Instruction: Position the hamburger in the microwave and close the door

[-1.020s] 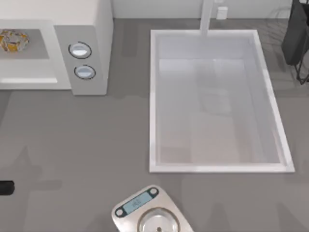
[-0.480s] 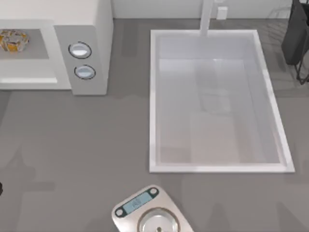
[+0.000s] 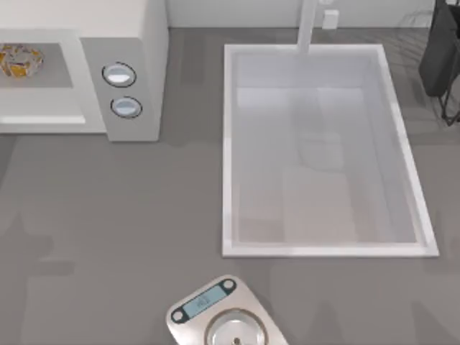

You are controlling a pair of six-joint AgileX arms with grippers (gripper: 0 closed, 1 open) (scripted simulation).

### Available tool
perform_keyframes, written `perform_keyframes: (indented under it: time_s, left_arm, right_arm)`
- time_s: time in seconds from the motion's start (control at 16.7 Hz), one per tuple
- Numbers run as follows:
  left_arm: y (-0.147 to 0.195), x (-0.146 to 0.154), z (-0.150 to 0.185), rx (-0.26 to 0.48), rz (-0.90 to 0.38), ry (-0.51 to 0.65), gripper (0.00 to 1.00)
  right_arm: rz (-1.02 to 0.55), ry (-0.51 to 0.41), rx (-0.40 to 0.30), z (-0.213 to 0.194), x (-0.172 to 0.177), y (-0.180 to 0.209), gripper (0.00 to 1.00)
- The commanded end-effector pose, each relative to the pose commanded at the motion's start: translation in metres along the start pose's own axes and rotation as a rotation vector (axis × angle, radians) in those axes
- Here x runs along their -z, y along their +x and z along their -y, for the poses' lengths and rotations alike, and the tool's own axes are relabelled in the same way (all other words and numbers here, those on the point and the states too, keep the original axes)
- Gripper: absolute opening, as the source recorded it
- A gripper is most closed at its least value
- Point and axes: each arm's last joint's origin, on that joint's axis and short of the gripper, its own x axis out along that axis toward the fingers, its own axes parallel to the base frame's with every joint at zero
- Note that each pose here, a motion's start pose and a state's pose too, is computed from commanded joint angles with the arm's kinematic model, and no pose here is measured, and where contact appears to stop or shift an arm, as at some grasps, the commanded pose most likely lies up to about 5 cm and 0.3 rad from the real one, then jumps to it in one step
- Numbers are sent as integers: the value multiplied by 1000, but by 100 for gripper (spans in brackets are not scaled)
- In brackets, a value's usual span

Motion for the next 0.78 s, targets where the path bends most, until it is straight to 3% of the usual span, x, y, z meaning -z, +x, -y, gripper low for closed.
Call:
perform_keyframes:
  time_s: [0.18, 0.42, 0.78]
  left_arm:
    - [8, -36, -17, -17, -140, 63, 0]
    - [50, -69, -67, 4, -400, 69, 0]
    - [113, -58, -187, 73, -643, -20, 0]
  right_arm:
    - [0, 0, 0, 0, 0, 0, 100]
    - [0, 0, 0, 0, 0, 0, 100]
    - [0, 0, 0, 0, 0, 0, 100]
